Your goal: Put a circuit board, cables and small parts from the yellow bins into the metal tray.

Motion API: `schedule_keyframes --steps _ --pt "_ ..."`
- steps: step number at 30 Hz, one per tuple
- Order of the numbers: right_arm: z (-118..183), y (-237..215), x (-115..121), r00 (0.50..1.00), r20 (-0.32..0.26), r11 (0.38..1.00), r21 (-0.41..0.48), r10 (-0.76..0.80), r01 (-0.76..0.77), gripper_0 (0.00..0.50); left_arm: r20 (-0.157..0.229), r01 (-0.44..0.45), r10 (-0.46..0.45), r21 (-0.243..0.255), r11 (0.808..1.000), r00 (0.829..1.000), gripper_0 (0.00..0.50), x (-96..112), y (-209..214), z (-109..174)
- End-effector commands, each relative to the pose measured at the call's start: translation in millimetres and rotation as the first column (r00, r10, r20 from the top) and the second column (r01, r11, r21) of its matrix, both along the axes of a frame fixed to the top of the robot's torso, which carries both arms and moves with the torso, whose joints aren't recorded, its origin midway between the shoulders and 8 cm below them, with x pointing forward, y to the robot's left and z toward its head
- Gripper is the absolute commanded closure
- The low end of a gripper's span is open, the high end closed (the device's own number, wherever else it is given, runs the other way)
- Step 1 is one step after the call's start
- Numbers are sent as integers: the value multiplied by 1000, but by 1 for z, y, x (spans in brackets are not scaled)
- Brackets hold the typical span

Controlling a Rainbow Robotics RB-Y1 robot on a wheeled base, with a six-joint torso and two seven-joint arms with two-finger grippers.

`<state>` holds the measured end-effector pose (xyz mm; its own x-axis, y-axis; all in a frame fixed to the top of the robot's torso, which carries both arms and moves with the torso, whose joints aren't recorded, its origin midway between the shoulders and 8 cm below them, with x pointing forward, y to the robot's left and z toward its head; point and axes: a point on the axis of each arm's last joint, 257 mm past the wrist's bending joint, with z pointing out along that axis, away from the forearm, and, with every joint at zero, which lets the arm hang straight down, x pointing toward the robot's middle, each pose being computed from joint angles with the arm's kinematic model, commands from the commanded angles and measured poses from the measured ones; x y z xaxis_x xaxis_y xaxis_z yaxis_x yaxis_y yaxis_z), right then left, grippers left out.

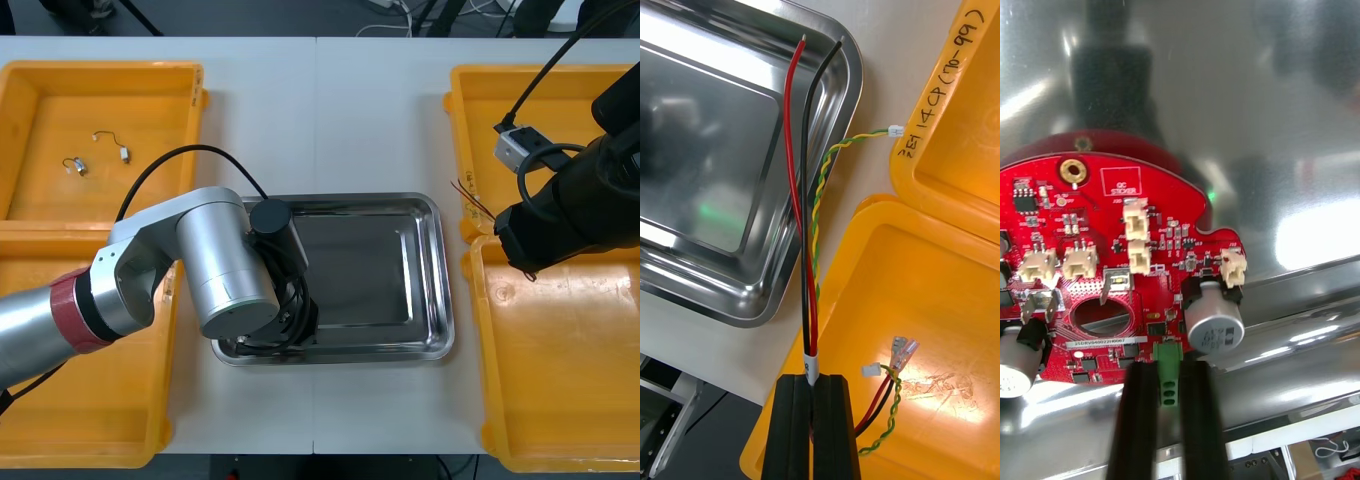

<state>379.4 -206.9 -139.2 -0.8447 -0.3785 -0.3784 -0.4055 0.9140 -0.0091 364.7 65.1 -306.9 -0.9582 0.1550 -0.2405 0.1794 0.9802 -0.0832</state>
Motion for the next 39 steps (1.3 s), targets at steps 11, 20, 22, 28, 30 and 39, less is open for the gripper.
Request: schedule_keyframes --steps 11,20,22,28,30,39 --pt "16 -5 5 998 53 998 -50 33 -31 500 15 -43 44 -83 996 999 0 5 -27 13" --pt "15 -2 3 997 48 997 -50 55 -52 500 47 -47 51 -94 994 998 0 14 -23 26" --pt "15 0 2 997 47 997 -48 67 -65 500 54 -49 54 -97 994 997 0 16 -20 32" --pt "10 13 -1 992 37 992 -43 123 -121 500 76 -73 79 -88 993 994 0 25 -4 64" --pt "8 21 -2 989 36 989 -42 146 -144 500 83 -78 85 -75 994 993 0 25 4 74" --pt "-2 55 -7 965 32 963 -73 262 -259 500 124 -133 132 1 991 983 0 44 36 112"
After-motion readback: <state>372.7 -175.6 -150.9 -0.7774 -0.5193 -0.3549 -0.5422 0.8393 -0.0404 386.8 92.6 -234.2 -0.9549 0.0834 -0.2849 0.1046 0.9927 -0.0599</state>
